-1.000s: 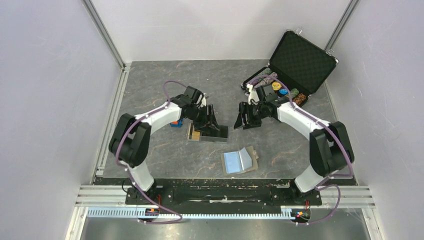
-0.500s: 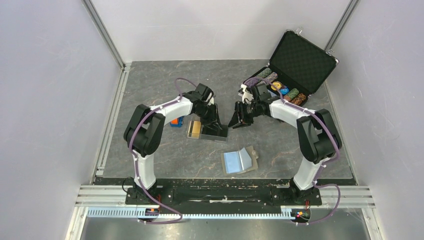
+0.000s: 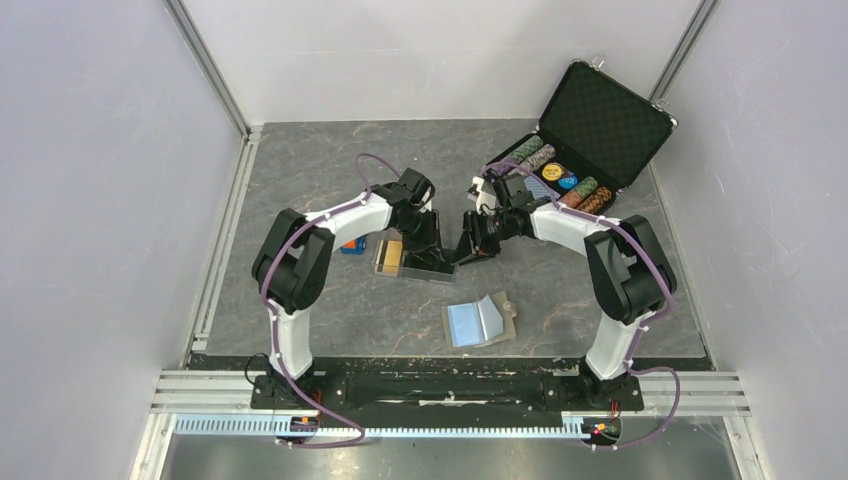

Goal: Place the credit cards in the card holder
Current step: Pick up the credit card from the storage box.

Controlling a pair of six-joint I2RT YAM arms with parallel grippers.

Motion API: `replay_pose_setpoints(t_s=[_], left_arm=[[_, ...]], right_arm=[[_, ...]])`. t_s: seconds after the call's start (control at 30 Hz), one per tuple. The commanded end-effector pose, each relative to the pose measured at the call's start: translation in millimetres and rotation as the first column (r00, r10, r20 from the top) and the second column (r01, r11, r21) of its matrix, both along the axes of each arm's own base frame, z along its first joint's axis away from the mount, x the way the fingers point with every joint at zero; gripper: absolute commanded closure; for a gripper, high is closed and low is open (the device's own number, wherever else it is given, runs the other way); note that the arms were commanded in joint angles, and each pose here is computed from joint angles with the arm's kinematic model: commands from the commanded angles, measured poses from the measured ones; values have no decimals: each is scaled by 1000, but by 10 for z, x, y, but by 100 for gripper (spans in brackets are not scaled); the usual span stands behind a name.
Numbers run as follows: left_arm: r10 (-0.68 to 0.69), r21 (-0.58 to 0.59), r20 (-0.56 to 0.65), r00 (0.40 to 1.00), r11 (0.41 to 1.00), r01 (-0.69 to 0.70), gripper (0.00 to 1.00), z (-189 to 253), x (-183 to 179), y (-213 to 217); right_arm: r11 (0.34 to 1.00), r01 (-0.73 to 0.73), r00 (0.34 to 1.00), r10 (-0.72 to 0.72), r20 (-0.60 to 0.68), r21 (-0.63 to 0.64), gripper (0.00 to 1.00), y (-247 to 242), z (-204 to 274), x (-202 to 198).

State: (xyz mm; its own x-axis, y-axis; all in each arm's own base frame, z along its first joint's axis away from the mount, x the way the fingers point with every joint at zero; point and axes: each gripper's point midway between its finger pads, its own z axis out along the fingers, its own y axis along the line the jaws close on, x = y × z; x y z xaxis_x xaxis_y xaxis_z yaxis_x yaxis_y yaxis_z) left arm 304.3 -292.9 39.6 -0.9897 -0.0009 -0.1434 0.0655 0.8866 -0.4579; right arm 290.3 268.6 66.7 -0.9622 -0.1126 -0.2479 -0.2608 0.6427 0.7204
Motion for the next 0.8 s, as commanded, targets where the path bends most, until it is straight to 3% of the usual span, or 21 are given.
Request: replay_pose_setpoints(t_s=[0.0, 0.23, 0.6, 0.77], left_arm=[[-23, 36, 64, 998, 999, 21, 55, 133, 34, 34], [-47, 49, 54, 997, 998, 44, 60, 82, -48, 7], [-74, 52, 14, 997, 996, 74, 66, -37, -125, -55], [-90, 44, 16, 996, 995, 89, 77, -17, -148, -92]], right_arm=[[1000, -28, 1000, 28, 5, 12, 66, 55, -54, -24], [999, -40, 999, 40, -3, -9, 67, 65, -147, -80], [998, -54, 998, 54, -12, -15, 76, 57, -200, -147], [998, -56, 998, 56, -11, -13, 80, 61, -199, -150]])
